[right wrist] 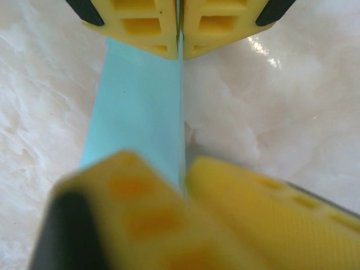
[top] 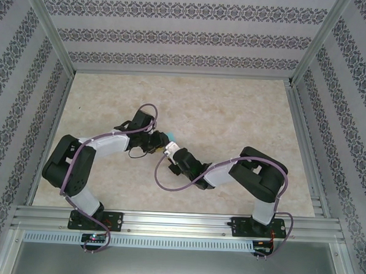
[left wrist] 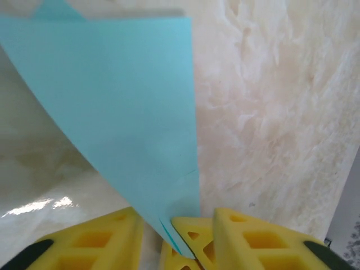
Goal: Fold a paper plane with a square sheet of paper (pick it up from the middle)
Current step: Fold the wing for the fifth time at the center of the table.
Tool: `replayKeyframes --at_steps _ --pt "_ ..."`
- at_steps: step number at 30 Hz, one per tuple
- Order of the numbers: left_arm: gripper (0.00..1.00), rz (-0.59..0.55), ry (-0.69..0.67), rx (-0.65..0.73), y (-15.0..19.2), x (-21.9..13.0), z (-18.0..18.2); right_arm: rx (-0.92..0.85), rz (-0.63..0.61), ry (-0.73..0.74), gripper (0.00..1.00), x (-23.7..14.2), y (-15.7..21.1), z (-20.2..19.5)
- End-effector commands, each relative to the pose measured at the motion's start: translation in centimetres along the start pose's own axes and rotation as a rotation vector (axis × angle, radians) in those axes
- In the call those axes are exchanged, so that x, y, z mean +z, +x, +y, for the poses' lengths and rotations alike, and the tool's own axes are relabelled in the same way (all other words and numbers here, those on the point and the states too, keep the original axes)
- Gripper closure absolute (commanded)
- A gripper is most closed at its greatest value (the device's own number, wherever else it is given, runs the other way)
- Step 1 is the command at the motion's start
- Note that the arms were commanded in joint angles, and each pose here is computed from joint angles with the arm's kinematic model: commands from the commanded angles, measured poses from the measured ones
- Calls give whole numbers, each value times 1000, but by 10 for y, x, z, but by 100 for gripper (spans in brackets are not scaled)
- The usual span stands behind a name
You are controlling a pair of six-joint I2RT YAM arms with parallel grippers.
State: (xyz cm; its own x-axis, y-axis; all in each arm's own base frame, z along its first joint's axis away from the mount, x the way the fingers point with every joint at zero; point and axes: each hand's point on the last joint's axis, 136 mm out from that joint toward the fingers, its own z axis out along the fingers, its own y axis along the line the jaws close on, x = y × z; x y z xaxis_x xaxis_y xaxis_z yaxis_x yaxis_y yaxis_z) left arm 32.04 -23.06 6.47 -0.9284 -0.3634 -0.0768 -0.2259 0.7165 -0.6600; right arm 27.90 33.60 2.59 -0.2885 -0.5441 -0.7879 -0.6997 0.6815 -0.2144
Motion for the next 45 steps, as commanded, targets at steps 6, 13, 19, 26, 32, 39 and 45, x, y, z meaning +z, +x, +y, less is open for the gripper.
replayKeyframes --at_steps 6,13,19,26,32,39,45 --pt "39 -124 -15 5 -28 -39 5 211 -61 -192 91 -12 -16 8" --pt "33 -172 -6 22 -28 -51 13 393 -43 -295 93 -9 -21 9" --pt "28 -199 71 73 -22 -55 8 553 -1 -333 93 -2 -22 4" --pt "29 -172 151 111 -10 -50 3 738 56 -401 89 8 -19 1" --pt "32 -151 197 134 -3 -42 0 795 79 -392 90 10 -14 -2" --pt "40 -120 241 166 4 -29 -10 880 99 -452 88 12 -10 1" --pt "43 -108 255 187 6 -20 -13 936 70 -498 88 11 -15 -1"
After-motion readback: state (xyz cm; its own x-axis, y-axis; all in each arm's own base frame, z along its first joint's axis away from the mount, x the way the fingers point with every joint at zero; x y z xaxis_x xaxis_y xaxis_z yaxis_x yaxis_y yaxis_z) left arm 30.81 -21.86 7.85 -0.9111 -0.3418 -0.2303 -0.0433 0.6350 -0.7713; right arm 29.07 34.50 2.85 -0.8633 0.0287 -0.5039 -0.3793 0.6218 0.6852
